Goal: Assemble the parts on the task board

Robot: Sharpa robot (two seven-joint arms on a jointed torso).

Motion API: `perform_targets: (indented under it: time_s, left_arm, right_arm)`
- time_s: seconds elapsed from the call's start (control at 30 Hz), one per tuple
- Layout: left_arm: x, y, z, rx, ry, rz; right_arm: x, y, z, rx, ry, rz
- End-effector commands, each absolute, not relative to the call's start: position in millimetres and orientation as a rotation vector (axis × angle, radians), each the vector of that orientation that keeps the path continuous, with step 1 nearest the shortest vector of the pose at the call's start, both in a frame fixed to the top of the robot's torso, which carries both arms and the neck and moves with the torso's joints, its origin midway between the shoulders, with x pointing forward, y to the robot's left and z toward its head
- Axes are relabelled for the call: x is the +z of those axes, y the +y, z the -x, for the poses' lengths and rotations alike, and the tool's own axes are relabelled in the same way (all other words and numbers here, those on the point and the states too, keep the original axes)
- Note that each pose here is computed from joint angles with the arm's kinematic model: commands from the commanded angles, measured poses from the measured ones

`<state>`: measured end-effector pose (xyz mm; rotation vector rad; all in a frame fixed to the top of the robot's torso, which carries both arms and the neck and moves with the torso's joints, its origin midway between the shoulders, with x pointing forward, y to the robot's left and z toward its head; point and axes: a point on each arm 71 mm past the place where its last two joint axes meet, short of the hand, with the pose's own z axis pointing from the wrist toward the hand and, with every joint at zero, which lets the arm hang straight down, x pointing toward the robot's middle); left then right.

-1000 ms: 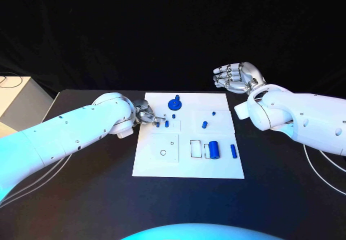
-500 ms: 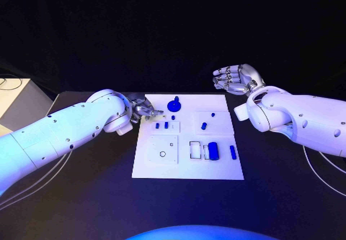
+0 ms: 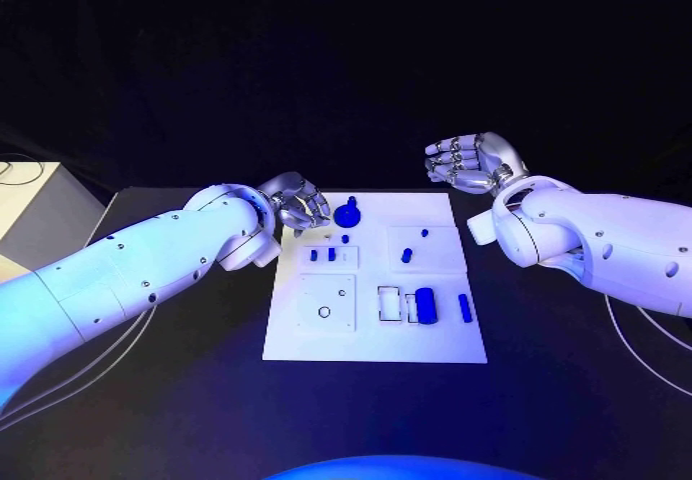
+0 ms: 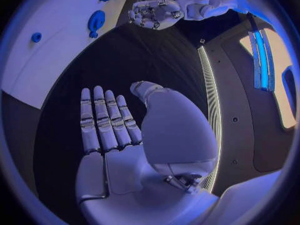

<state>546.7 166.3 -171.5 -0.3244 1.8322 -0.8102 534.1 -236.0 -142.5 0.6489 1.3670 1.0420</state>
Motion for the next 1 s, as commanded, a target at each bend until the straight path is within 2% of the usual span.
perform_targets:
  time_s: [0.03,0.23,0.4,1.0]
  left_arm:
    - [-167.2,151.2,-544.9,-0.848,1.719,0.087]
    - [-179.8,135.8,-545.1,-0.788,1.684,-0.132]
    - [-187.8,127.8,-547.4,-0.740,1.674,-0.236]
    - [-196.3,119.6,-550.7,-0.662,1.732,-0.302]
  right_arm:
    - [-142,-234,-534,1.054,1.370,-0.637]
    - [-142,-234,-534,1.055,1.371,-0.637]
    - [-142,-233,-533,1.058,1.372,-0.636]
    - [-141,-231,-532,1.063,1.372,-0.634]
